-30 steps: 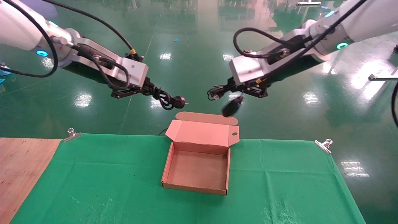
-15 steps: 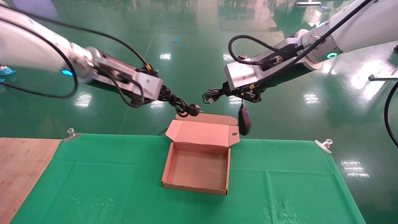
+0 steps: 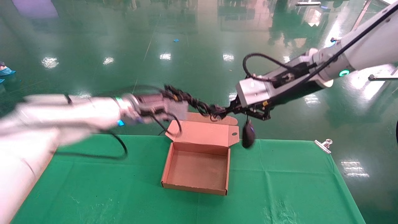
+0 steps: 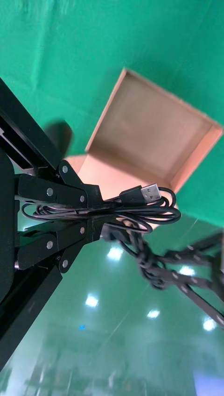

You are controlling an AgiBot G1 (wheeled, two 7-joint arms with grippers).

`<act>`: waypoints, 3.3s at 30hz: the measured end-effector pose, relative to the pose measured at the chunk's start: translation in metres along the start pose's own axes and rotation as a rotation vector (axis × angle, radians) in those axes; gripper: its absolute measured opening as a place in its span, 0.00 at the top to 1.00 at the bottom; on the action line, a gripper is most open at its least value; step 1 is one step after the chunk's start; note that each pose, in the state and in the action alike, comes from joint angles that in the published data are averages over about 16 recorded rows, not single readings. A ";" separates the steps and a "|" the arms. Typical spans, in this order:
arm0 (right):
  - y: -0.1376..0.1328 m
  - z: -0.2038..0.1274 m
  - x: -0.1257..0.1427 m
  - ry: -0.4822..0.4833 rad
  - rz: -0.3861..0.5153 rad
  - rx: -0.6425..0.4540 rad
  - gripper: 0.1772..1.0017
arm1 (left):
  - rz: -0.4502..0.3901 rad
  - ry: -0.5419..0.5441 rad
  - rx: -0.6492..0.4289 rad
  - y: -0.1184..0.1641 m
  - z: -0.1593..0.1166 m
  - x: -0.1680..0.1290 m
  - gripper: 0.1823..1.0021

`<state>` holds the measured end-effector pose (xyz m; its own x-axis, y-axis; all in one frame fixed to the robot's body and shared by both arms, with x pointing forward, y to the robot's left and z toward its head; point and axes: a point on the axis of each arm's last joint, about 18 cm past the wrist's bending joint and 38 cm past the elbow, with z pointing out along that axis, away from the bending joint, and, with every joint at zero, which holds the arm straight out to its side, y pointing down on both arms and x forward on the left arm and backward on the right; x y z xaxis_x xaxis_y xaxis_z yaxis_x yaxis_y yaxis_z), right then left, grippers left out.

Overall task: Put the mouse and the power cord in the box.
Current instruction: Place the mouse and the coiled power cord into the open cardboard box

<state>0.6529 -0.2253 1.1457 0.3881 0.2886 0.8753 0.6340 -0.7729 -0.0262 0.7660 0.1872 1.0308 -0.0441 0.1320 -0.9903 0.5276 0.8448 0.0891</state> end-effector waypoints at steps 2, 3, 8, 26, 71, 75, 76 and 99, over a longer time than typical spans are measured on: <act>0.002 0.003 -0.005 -0.010 0.005 0.005 0.98 | 0.002 -0.010 -0.014 -0.005 0.009 0.019 0.93; 0.002 0.005 -0.007 -0.014 0.007 0.008 0.98 | 0.003 -0.012 -0.020 -0.007 0.013 0.029 0.93; 0.006 0.013 -0.017 -0.032 0.018 0.016 0.98 | 0.016 0.005 -0.048 -0.020 0.026 0.075 0.93; 0.022 0.034 -0.042 -0.051 0.055 0.016 0.98 | 0.003 0.144 -0.114 -0.034 0.039 0.158 0.93; -0.009 0.066 -0.032 -0.053 0.012 0.057 0.98 | -0.376 0.102 -0.072 0.026 -0.044 0.133 0.32; -0.015 0.082 -0.031 -0.039 0.001 0.049 0.98 | -0.417 0.081 -0.085 0.045 -0.070 0.130 0.22; -0.016 0.086 -0.030 -0.031 -0.001 0.046 0.98 | -0.427 0.076 -0.088 0.050 -0.077 0.129 0.20; -0.016 0.191 -0.077 0.104 0.023 -0.050 0.98 | -0.604 0.019 -0.111 0.097 -0.156 0.141 0.00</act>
<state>0.7406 -0.1271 0.9863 0.3287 0.2120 0.9203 0.5906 -0.8066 -0.0251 0.6784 0.3691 0.9164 -0.3238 -0.3788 -0.8670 0.3132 0.8218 -0.4760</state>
